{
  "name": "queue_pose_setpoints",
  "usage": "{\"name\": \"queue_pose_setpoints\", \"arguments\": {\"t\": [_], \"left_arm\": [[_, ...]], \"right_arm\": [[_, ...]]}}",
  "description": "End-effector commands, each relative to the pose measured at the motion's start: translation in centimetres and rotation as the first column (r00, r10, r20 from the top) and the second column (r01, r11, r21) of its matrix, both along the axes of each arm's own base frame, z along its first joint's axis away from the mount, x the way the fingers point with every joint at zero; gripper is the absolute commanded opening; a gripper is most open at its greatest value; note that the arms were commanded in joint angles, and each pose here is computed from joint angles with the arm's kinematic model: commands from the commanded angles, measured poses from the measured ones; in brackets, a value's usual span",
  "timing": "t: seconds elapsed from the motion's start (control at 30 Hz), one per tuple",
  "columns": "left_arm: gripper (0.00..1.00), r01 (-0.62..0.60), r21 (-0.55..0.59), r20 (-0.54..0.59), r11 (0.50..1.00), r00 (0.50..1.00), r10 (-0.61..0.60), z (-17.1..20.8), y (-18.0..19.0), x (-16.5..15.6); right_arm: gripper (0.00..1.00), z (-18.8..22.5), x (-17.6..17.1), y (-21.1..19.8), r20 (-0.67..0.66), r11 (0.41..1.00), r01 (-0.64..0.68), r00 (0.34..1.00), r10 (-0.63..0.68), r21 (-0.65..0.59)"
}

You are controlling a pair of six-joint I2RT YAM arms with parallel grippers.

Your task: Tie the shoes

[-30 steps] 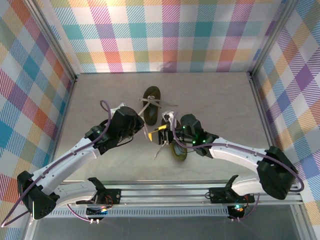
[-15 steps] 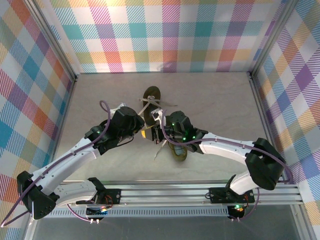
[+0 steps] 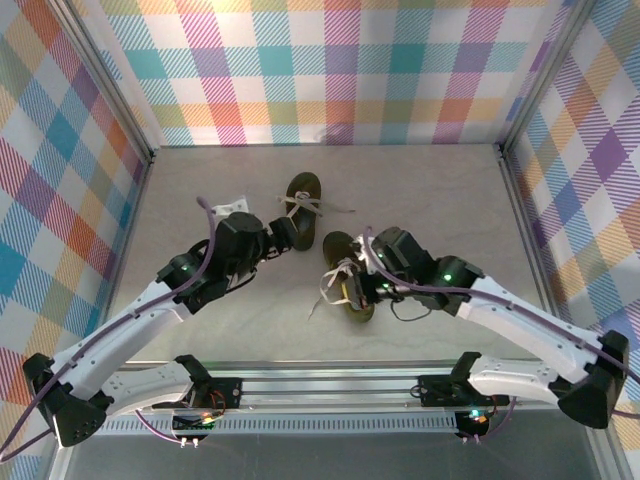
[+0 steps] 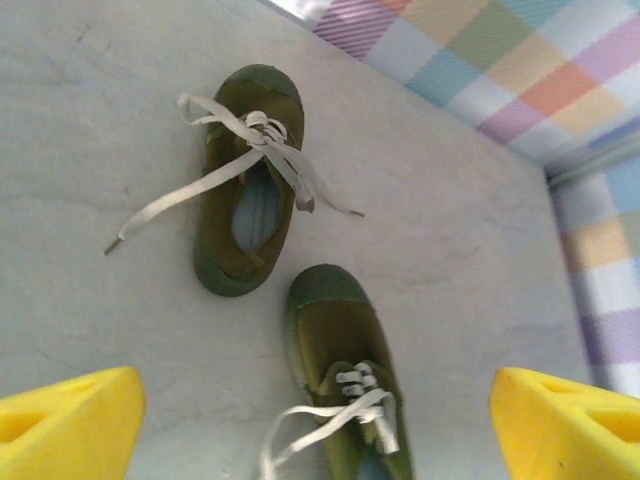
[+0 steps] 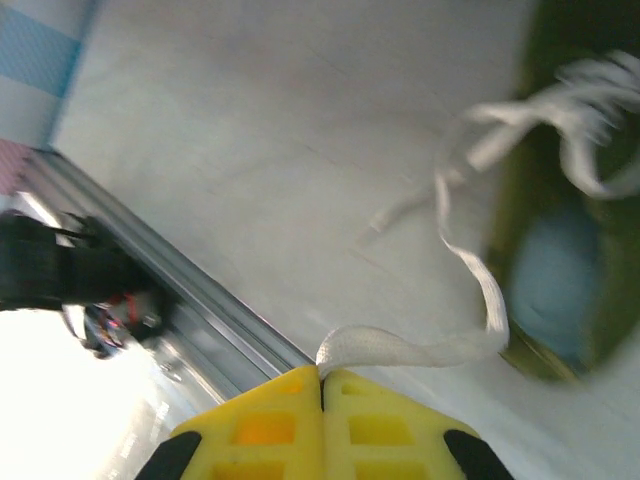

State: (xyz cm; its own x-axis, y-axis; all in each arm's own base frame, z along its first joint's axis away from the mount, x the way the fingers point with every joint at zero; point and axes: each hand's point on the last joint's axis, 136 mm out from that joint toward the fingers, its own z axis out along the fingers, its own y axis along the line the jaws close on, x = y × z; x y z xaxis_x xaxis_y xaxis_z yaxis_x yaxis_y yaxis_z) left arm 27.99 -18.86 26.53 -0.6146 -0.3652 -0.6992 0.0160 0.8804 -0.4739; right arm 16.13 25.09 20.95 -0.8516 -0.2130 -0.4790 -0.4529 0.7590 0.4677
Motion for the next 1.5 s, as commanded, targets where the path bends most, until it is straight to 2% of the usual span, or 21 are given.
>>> {"name": "queue_pose_setpoints", "arguments": {"t": [0.0,0.13,0.27,0.5,0.63,0.77,0.8,0.83,0.87,0.9,0.93,0.97,1.0,1.07,1.2,1.27,1.37,1.47], "left_arm": [[0.89,0.172,0.114,0.011,0.978,0.985,-0.174,-0.4,-2.1,-0.2],[0.86,0.277,0.1,-0.009,0.956,0.961,-0.277,-1.4,-4.1,-0.5],[0.77,0.387,0.099,-0.021,0.917,0.922,-0.387,-2.8,-6.1,-0.8],[0.59,0.546,0.14,-0.038,0.826,0.836,-0.547,-6.0,-10.7,0.7],[0.58,0.537,0.164,-0.064,0.827,0.843,-0.535,-6.8,-11.3,1.7],[0.58,0.505,0.173,-0.057,0.845,0.862,-0.503,-6.6,-10.7,2.0],[0.59,0.489,0.178,-0.056,0.854,0.871,-0.487,-6.6,-10.4,2.1],[0.6,0.471,0.181,-0.053,0.863,0.881,-0.47,-6.6,-10.0,2.2],[0.63,0.451,0.185,-0.051,0.873,0.892,-0.45,-6.5,-9.6,2.2],[0.66,0.432,0.187,-0.049,0.882,0.901,-0.431,-6.4,-9.3,2.3],[0.68,0.417,0.189,-0.046,0.889,0.908,-0.416,-6.4,-9.0,2.4],[0.7,0.402,0.192,-0.042,0.895,0.915,-0.402,-6.2,-8.8,2.5],[0.7,0.395,0.196,-0.042,0.898,0.918,-0.395,-6.3,-8.6,2.6],[0.69,0.395,0.203,-0.042,0.896,0.918,-0.395,-6.4,-8.5,2.6],[0.64,0.446,0.206,-0.071,0.871,0.895,-0.441,-7.5,-9.4,2.4],[0.64,0.466,0.194,-0.072,0.863,0.884,-0.461,-7.7,-10.0,2.5],[0.64,0.46,0.184,-0.054,0.868,0.887,-0.459,-7.5,-10.2,2.6],[0.66,0.392,0.181,-0.023,0.902,0.919,-0.394,-6.8,-9.0,2.9]], "right_arm": [[0.0,-1.2,-0.6,-8.1,-0.008,0.946,0.188,0.98,-0.197,-0.263],[0.0,0.1,1.7,-11.8,0.09,0.892,0.348,0.937,-0.337,-0.289],[0.0,0.6,4.8,-13.1,0.122,0.863,0.451,0.893,-0.434,-0.229],[0.0,-1.3,10.8,-10.8,0.014,0.884,0.463,0.886,-0.463,-0.064],[0.0,-2.5,14.5,-10.3,-0.112,0.869,0.492,0.867,-0.485,0.051],[0.0,-4.1,17.4,-9.4,-0.201,0.888,0.457,0.875,-0.44,0.046],[0.13,-4.7,18.5,-10.4,-0.189,0.867,0.498,0.851,-0.489,0.001],[0.37,-5.4,19.2,-11.9,-0.181,0.824,0.564,0.807,-0.563,-0.048],[0.6,-6.0,19.9,-14.2,-0.138,0.756,0.645,0.743,-0.655,-0.109],[0.75,-6.3,20.1,-16.3,-0.066,0.691,0.707,0.69,-0.721,-0.152],[0.86,-6.2,20.1,-18.0,0.007,0.632,0.753,0.644,-0.765,-0.184],[0.88,-6.1,19.7,-19.2,0.068,0.592,0.78,0.614,-0.786,-0.204],[0.88,-6.0,19.2,-19.7,0.109,0.581,0.784,0.611,-0.784,-0.219],[0.83,-6.5,18.0,-19.7,0.114,0.594,0.759,0.637,-0.762,-0.267],[0.69,-9.3,15.5,-17.2,-0.031,0.694,0.65,0.723,-0.691,-0.308],[0.64,-10.3,14.9,-16.1,-0.076,0.717,0.623,0.736,-0.673,-0.314],[0.62,-11.4,15.2,-14.6,-0.086,0.732,0.594,0.754,-0.651,-0.335],[0.61,-12.3,16.5,-13.3,-0.084,0.744,0.56,0.776,-0.626,-0.365]]}}
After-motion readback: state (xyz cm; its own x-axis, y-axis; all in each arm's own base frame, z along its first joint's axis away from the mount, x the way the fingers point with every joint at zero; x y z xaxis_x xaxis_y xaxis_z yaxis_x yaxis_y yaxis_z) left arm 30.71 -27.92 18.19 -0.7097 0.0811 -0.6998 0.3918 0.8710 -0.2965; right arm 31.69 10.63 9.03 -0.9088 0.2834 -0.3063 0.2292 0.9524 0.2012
